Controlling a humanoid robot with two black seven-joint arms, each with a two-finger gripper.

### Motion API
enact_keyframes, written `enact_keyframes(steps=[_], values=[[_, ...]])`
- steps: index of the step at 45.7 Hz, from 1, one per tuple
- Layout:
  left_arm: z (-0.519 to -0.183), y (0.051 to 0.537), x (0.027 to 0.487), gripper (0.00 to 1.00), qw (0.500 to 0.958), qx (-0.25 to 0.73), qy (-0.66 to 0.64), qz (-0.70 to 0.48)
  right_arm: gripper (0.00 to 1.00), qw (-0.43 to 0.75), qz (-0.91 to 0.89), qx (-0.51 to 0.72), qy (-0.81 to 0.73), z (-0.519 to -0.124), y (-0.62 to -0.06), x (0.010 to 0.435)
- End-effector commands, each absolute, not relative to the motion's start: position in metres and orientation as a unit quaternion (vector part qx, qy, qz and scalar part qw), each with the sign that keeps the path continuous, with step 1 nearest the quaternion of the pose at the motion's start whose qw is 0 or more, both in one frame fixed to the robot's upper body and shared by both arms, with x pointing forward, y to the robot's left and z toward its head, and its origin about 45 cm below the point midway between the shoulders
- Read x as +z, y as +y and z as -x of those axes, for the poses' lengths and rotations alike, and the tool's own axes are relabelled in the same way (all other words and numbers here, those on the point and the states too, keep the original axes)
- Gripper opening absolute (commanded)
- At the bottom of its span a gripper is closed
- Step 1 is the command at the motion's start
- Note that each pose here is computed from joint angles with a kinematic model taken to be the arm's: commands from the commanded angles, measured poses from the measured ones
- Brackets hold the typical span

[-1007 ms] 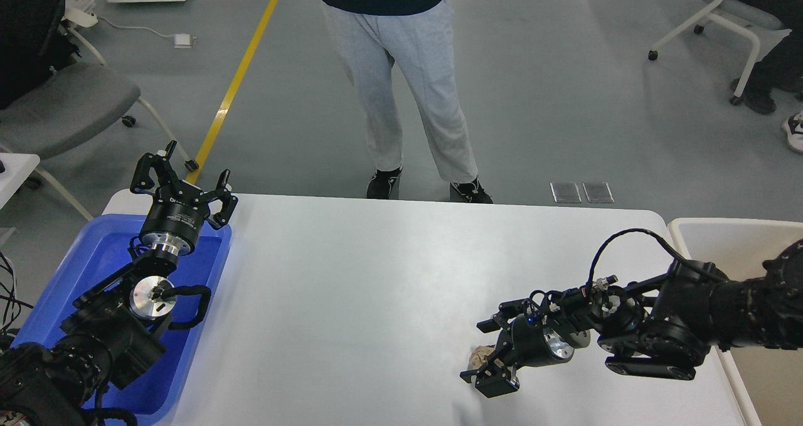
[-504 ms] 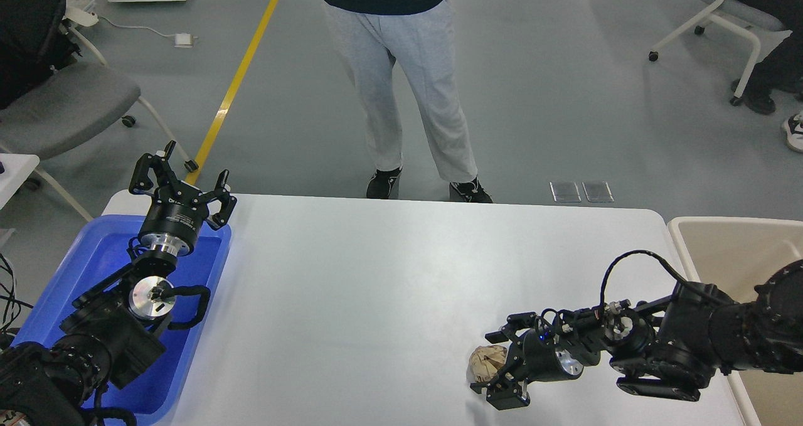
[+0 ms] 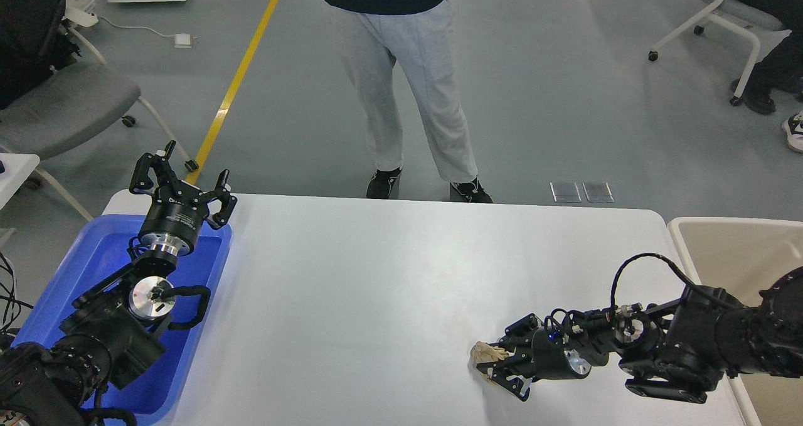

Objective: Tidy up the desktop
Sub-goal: 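Lower the right gripper and close it on the paper ball, then lift the paper ball and carry it toward the white bin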

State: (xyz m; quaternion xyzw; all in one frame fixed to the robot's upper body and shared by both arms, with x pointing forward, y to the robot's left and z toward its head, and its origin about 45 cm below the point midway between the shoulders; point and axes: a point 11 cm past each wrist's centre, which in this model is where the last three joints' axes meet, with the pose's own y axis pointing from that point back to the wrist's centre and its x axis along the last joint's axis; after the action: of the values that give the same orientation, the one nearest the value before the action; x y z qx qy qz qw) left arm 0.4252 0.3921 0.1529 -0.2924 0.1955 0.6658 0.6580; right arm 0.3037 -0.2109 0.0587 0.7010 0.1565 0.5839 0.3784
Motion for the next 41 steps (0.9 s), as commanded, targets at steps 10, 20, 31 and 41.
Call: enact_keyframes(steps=[10,20,31,41], values=[[-0.425,0.392,0.153,1.0,0.658,0.666,0.195,0.292,0.0,0.405,-0.696,0.587,0.085,-0.356,-0.223,0.138],[-0.425,0.392,0.153,1.0,0.658,0.666,0.195,0.292,0.0,0.427,-0.694,0.578,0.045,-0.389,-0.221,0.204],[-0.425,0.392,0.153,1.0,0.658,0.666,0.195,0.292,0.0,0.436,-0.683,0.585,0.039,-0.399,-0.22,0.279],[-0.425,0.393,0.153,1.0,0.658,0.667,0.195,0.292,0.0,0.449,-0.686,0.571,0.04,-0.395,-0.229,0.312]])
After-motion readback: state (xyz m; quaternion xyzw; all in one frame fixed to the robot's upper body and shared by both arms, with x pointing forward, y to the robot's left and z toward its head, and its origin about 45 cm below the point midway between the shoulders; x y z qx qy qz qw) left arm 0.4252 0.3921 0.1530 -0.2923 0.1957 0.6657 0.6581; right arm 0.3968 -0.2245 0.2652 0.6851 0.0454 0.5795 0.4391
